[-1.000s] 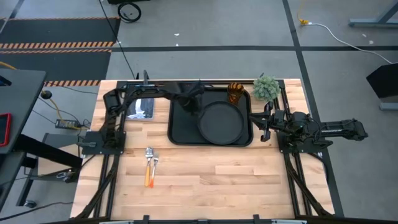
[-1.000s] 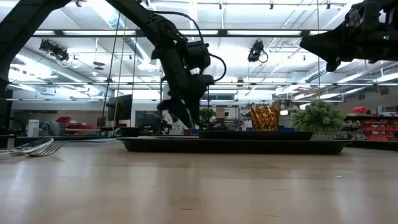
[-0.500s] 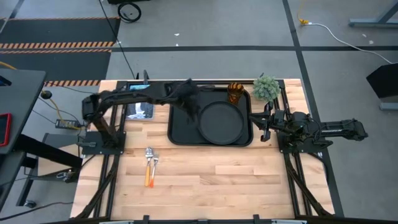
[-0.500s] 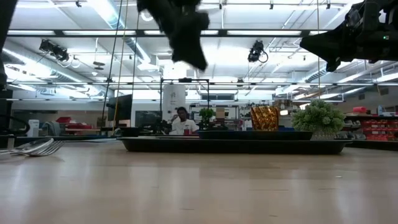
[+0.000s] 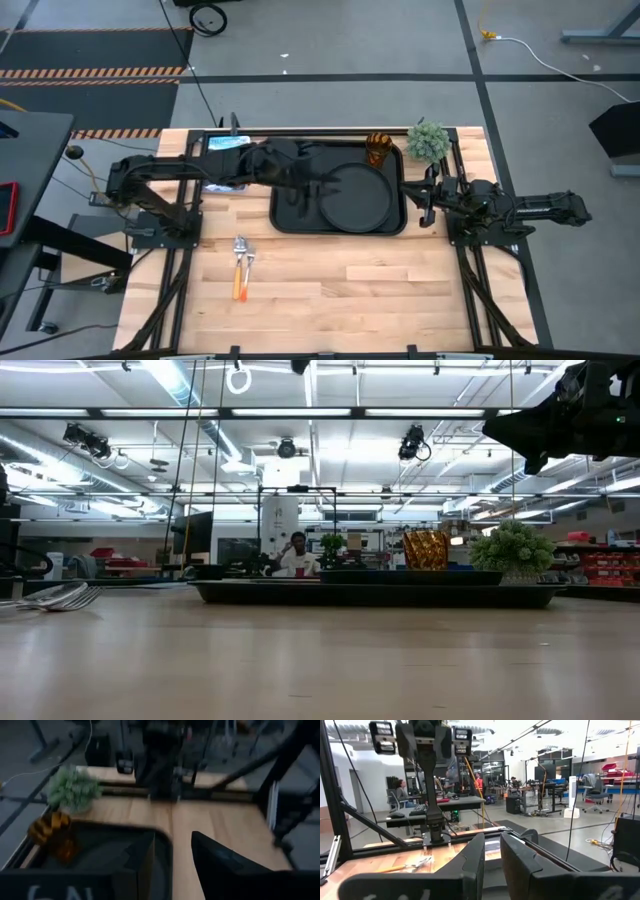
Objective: Pick and place plate/cup/fork/spoon on tray
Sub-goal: Put the orange fork to the left of the black plate on the black tray
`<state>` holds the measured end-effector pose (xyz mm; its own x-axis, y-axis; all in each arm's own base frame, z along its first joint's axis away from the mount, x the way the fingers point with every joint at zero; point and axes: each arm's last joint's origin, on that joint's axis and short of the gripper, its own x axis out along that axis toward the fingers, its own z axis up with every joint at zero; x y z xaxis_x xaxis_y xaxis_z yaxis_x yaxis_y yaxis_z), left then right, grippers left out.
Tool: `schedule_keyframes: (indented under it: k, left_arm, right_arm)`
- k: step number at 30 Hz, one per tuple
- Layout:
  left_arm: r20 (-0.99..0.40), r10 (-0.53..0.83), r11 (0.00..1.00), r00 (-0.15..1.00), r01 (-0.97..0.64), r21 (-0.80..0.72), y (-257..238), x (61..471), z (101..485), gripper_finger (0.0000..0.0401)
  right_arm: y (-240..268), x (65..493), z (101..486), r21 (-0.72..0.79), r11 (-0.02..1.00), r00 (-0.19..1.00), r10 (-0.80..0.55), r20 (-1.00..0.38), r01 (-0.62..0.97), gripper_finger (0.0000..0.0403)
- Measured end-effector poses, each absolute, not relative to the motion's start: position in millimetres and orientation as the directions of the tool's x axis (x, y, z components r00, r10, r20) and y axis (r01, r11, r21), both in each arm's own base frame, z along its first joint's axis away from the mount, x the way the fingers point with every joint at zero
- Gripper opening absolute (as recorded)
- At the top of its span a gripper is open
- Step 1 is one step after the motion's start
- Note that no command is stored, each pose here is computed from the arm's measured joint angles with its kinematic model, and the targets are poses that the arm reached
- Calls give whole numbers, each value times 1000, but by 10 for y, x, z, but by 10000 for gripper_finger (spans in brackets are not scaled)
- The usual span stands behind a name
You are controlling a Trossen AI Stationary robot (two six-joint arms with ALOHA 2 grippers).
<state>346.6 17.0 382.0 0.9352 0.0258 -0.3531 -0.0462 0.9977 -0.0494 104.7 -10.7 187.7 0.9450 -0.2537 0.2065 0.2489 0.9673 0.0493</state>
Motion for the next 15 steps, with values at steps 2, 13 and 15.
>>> schedule_keyframes:
  k: [2, 13, 15]
  left_arm:
    - [-251, 27, 998, 968, -41, -50, 172, 3495, 3921, 141]
    - [-214, 131, 976, 968, -164, -145, 258, 3493, 3961, 142]
    - [-275, 176, 966, 945, -219, -135, 280, 3475, 3901, 142]
  right_arm:
    - [-106, 1048, 1874, 49, 967, 946, -254, 204, 249, 68]
    - [-107, 1047, 1884, 51, 967, 944, -254, 213, 249, 68]
    - [-107, 1047, 1884, 51, 967, 943, -254, 213, 249, 68]
